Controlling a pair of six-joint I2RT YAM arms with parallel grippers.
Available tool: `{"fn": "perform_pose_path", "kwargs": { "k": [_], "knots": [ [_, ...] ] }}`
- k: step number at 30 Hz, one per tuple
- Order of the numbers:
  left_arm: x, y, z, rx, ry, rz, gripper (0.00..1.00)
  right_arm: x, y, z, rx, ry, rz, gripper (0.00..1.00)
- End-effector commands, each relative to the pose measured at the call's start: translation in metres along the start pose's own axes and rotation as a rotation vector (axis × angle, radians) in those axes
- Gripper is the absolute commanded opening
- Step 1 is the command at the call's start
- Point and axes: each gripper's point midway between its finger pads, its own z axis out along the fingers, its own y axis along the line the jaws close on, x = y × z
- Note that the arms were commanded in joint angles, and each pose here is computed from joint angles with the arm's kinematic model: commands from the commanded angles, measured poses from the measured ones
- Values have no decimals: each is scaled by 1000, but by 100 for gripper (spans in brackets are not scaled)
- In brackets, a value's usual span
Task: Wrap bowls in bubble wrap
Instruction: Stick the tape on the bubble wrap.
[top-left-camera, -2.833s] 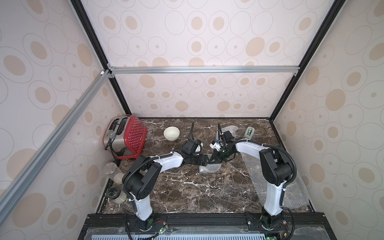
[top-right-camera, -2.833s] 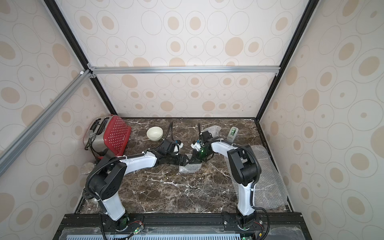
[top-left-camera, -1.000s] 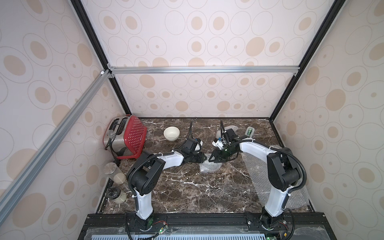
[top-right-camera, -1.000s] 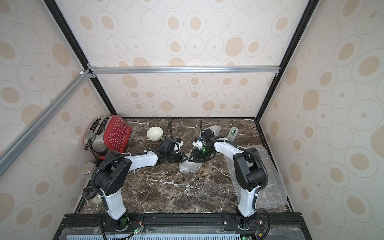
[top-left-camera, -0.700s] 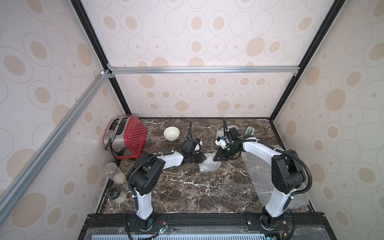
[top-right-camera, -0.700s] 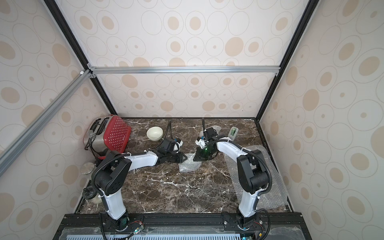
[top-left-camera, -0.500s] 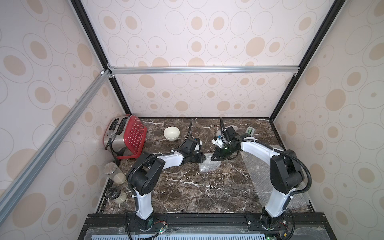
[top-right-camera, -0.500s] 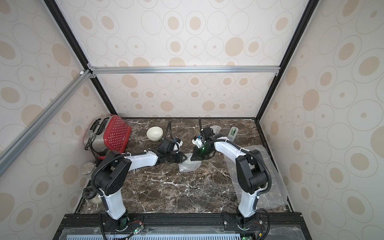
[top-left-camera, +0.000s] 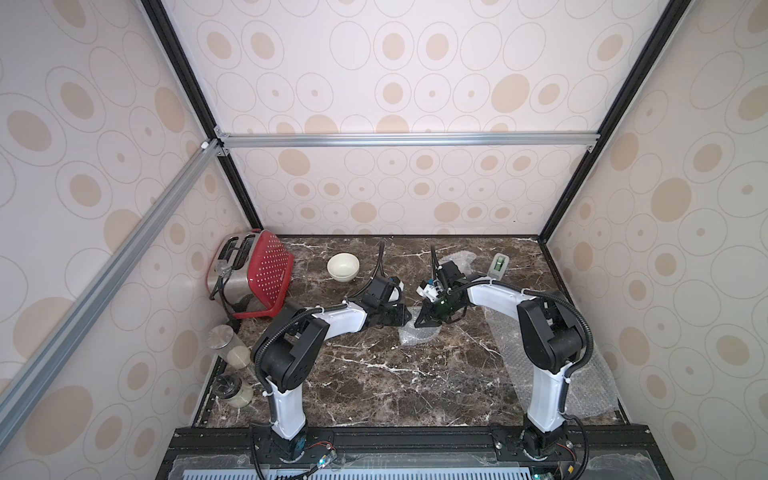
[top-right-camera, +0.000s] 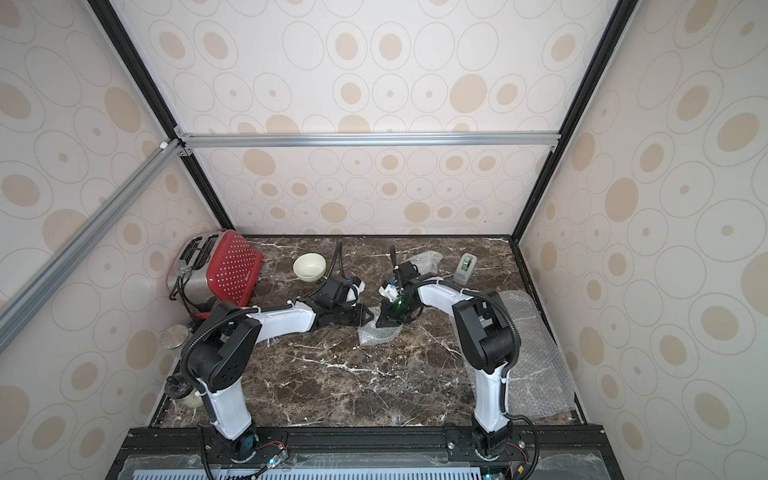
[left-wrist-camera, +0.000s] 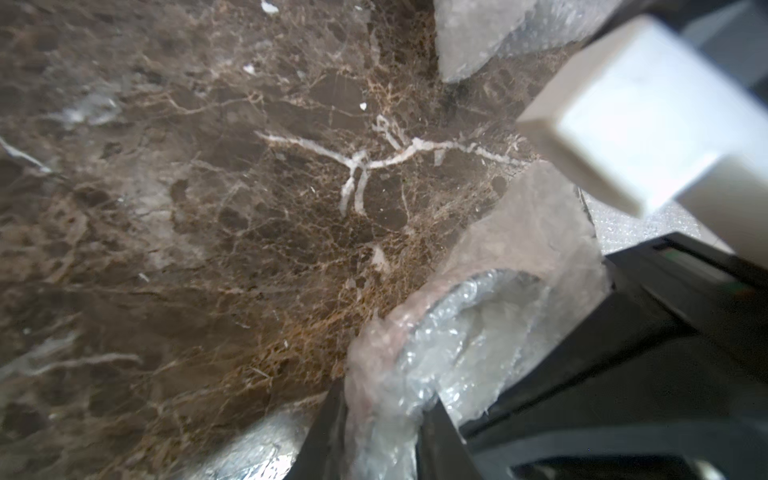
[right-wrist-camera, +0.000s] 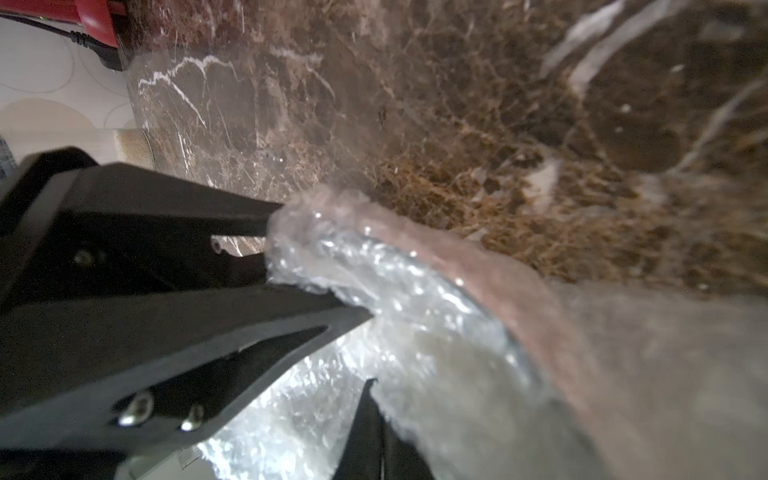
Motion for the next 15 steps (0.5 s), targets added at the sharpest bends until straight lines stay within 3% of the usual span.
{"fn": "perform_pose_path", "kwargs": {
  "k": [1, 15],
  "knots": [
    [-1, 8, -5, -45, -7, -1, 26, -3, -39, -3, 101, -36, 80, 5],
    [3, 13, -7, -64, -11, -8, 25, 3, -49, -17, 194, -31, 94, 5]
  ]
}}
